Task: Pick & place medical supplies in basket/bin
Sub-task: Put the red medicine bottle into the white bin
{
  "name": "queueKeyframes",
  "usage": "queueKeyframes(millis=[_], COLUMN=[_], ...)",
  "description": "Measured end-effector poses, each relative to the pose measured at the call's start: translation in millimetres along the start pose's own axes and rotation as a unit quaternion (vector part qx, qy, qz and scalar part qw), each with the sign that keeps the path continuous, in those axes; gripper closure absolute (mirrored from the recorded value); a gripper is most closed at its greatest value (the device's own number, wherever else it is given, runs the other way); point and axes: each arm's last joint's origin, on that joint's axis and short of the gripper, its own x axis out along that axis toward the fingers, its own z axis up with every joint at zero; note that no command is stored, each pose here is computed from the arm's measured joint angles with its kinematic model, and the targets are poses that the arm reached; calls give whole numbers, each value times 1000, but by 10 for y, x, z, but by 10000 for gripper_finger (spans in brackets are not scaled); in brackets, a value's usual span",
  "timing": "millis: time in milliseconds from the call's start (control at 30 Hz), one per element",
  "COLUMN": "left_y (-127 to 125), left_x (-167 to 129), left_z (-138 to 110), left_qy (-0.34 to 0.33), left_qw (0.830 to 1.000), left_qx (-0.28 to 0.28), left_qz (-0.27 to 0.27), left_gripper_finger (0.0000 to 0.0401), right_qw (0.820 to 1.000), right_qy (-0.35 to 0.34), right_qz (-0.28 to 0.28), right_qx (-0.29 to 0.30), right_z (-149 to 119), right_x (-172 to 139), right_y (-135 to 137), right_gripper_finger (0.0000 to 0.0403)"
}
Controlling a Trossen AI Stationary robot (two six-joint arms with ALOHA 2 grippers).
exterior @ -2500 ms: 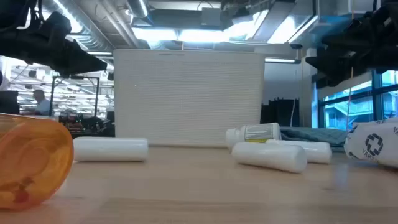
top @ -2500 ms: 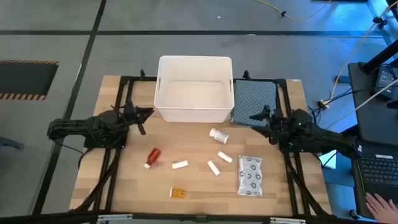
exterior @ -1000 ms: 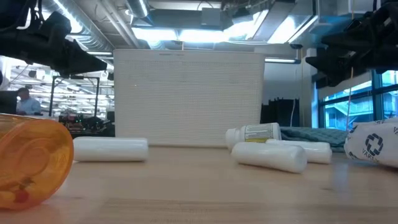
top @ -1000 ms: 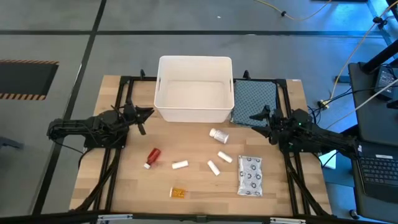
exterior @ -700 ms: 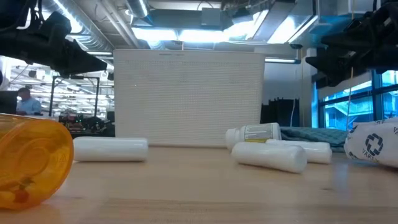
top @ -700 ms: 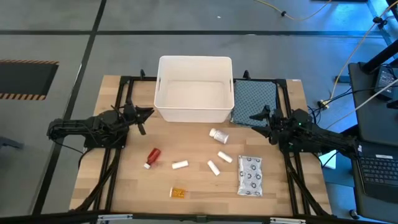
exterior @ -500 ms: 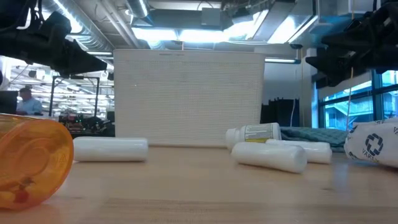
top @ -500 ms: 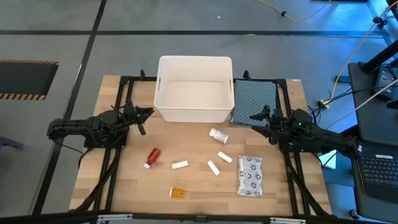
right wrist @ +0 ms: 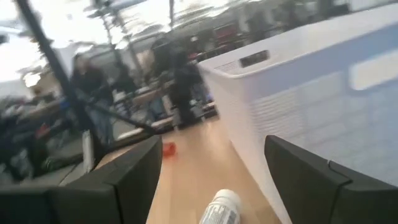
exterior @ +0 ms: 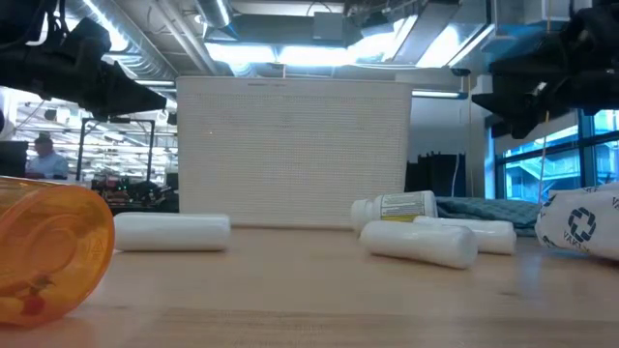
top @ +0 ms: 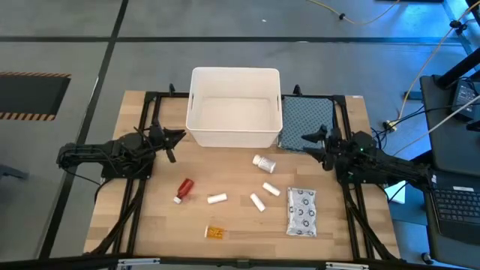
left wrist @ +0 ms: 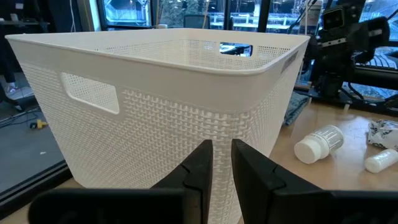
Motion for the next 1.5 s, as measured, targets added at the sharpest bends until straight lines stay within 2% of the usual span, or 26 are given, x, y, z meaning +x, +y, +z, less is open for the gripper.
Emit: queueKeyframes(millis=[67,133,467,767,900,1100,1367,1500], left_y=[0,0,2,2,-2,9,-1,0], left_x=[0,0,0,0,0,0,0,1], left_z=[1,0,13,15,14,15,15,9], left_qy=[0,0,-7,-8,-7,-9,-7,-5], left_qw=[1000,1000,1000,1000,1000,1000,1000,1000], left_qx=[0,0,0,-3,-4,0,-28,-21], left_qz=[0,0,5,6,-1,18,0,2], left_gripper_finger=[349,349,345,349,350,348,348,347], right_qw=[997,993,987,982,980,981,981,980], right_qy=[-25,-41,-76,-77,-65,-65,-65,-65], right_qz=[-19,-37,-110,-138,-146,-147,-147,-147], right_qx=[68,101,89,108,115,113,113,114], right_z=[31,45,59,37,11,10,10,10], right_x=[-1,-2,-11,-15,-15,-15,-15,-15], right_y=[-5,-14,-58,-82,-94,-95,-95,-95], right_gripper_finger=[118,118,118,118,118,118,118,118])
